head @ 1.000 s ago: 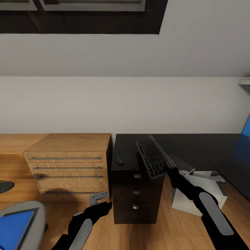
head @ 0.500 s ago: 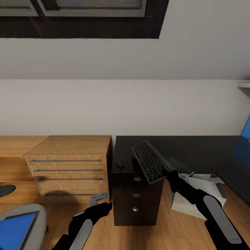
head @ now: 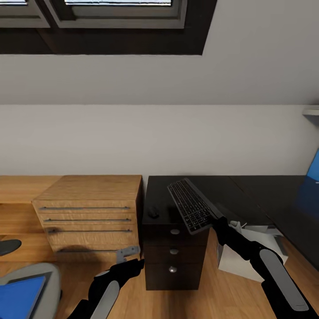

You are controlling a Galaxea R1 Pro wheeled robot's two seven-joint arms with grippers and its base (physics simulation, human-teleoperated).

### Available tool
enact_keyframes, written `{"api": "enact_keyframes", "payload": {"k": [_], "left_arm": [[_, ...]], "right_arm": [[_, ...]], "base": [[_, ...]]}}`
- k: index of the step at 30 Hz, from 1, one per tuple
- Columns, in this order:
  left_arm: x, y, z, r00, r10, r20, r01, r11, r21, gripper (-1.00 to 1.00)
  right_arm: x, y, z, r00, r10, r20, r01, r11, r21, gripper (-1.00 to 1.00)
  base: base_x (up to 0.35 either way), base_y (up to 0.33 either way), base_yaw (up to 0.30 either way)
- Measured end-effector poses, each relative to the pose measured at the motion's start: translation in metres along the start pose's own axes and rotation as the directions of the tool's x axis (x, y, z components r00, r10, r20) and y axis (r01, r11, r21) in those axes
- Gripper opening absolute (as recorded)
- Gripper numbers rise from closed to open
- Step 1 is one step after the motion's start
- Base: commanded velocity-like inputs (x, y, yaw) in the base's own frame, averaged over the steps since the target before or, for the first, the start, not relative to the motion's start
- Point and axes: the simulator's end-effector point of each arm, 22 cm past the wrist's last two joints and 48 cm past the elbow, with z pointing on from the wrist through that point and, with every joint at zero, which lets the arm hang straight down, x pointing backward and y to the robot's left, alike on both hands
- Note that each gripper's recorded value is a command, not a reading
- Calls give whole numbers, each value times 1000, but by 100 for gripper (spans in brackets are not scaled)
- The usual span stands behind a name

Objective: In the bedroom, organize the workspace by keeping the computer under the desk, ensuring the monitor is on the desk, placing the keyboard on the desk next to the monitor, placing the mouse on the desk next to the keyboard, moving the folder from the swivel chair onto the desk next to the mouse, stacking the notebook on top of the folder with the pen on top of the notebook, and positioning the swivel chair next to the desk.

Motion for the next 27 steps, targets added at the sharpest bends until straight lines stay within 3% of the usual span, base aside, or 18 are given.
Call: {"api": "enact_keyframes", "payload": {"k": [4, 27], "left_arm": [[-2, -6, -5, 1000, 20, -2, -20, 1000, 5, 100], [-24, -22, -30, 999, 38, -11, -38, 999, 11, 100]], "right_arm": [[-2, 6, -1, 1000, 1, -1, -1, 1000, 0, -100], [-13, 41, -8, 1000, -4, 2, 4, 1000, 6, -100]], "base": [[-242, -37, 0], [-247, -269, 0]]}}
